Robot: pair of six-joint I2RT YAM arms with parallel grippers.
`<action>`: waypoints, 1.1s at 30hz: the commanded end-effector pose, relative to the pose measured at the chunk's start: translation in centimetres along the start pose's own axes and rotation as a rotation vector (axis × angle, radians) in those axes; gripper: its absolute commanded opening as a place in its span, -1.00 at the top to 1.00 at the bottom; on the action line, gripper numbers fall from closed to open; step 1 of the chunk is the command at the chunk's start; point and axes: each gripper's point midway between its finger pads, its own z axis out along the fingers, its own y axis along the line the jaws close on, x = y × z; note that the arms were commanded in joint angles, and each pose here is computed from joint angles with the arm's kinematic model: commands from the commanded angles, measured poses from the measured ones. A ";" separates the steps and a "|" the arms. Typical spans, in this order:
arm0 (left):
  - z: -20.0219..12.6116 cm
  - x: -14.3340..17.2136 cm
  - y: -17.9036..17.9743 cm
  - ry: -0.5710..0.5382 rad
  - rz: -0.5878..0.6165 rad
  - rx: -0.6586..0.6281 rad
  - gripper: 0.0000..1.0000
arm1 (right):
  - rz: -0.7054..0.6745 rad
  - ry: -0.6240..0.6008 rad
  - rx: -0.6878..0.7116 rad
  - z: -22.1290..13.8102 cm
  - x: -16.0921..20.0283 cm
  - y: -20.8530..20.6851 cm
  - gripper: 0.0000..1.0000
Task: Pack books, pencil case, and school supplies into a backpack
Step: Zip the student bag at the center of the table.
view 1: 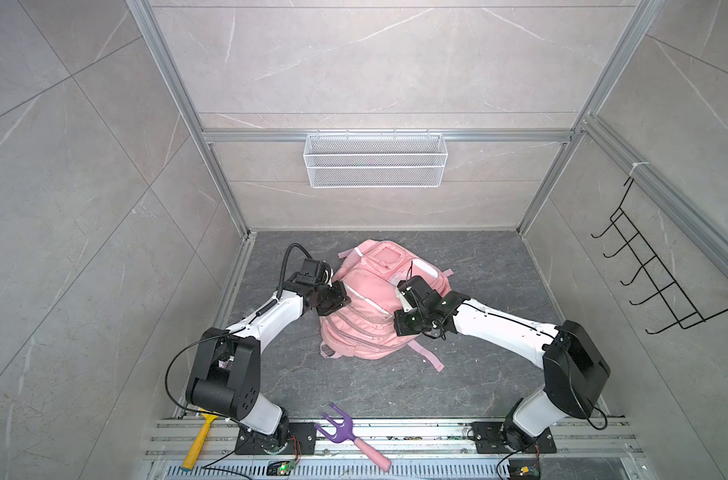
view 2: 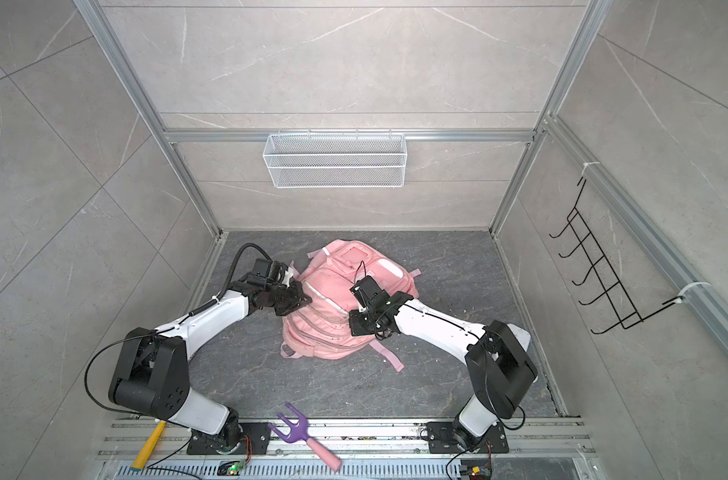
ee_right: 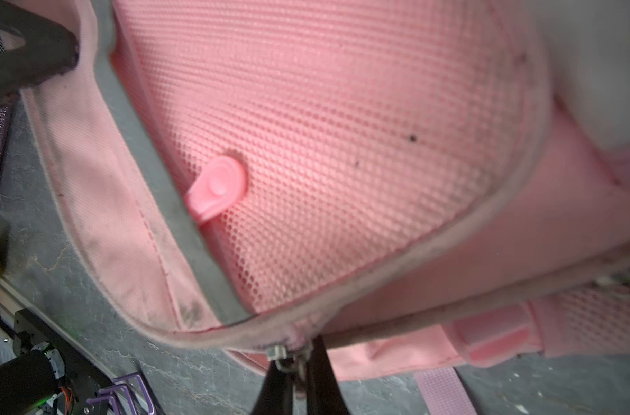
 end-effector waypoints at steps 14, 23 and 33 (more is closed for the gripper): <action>2.2 4.3 -1.9 0.020 0.078 -0.019 1.00 | 0.080 0.015 0.120 1.0 -2.4 -6.1 1.00; 4.6 7.1 -3.5 0.055 0.100 -0.023 1.00 | 0.125 -0.008 0.165 1.4 -5.5 -8.9 1.00; 5.8 10.8 -3.4 0.091 0.122 -0.054 1.00 | 0.151 -0.020 0.212 1.7 -8.9 -11.9 0.95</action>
